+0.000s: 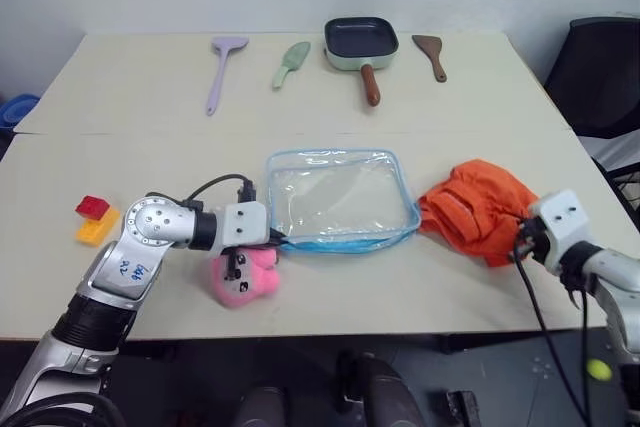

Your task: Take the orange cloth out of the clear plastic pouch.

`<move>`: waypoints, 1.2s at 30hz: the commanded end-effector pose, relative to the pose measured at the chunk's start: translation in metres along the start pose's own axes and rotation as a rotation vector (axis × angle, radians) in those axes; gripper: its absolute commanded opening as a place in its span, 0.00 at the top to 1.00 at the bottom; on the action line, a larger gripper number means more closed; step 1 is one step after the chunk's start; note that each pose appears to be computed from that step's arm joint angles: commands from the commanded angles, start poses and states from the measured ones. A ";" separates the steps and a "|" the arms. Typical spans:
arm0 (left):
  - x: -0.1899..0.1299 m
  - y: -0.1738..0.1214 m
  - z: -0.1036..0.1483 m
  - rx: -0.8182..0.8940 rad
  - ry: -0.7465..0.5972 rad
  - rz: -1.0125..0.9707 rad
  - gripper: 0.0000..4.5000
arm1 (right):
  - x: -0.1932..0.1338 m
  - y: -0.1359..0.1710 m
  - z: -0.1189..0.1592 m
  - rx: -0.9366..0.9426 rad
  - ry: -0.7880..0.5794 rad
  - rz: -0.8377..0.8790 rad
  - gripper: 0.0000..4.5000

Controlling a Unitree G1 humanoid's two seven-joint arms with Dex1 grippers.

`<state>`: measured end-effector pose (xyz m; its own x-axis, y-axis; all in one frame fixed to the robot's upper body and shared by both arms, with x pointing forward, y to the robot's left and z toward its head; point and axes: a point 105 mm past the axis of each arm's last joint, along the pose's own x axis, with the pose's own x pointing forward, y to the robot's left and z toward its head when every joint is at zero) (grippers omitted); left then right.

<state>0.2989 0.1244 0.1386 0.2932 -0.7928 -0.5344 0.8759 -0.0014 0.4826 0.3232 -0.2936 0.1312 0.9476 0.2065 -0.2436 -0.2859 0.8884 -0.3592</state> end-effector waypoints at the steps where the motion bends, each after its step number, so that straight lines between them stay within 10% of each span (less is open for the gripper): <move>1: 0.002 0.000 0.002 0.031 -0.002 -0.017 1.00 | 0.000 -0.032 0.003 0.112 -0.012 -0.220 0.99; 8: 0.004 0.003 0.001 0.050 -0.001 -0.021 1.00 | -0.003 -0.038 -0.012 0.174 0.049 -0.360 0.99; 14: 0.006 0.003 0.002 0.021 -0.027 -0.039 1.00 | -0.008 0.031 0.003 0.088 0.030 -0.024 0.88; 26: -0.025 0.033 0.025 -0.341 -0.246 0.125 0.23 | -0.073 0.012 0.032 0.039 0.042 0.132 0.00; 29: -0.064 0.039 0.025 -0.495 -0.320 0.151 0.03 | -0.109 -0.007 0.038 0.123 0.054 0.162 0.00; 36: -0.138 0.034 -0.004 -0.564 -0.253 0.204 0.03 | -0.174 -0.055 0.018 0.288 0.124 0.055 0.00</move>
<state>0.2938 0.2302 0.2224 0.4451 -0.8556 -0.2641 0.8933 0.4449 0.0643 0.1843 -0.3635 0.2016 0.8943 0.2263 -0.3861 -0.2761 0.9579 -0.0781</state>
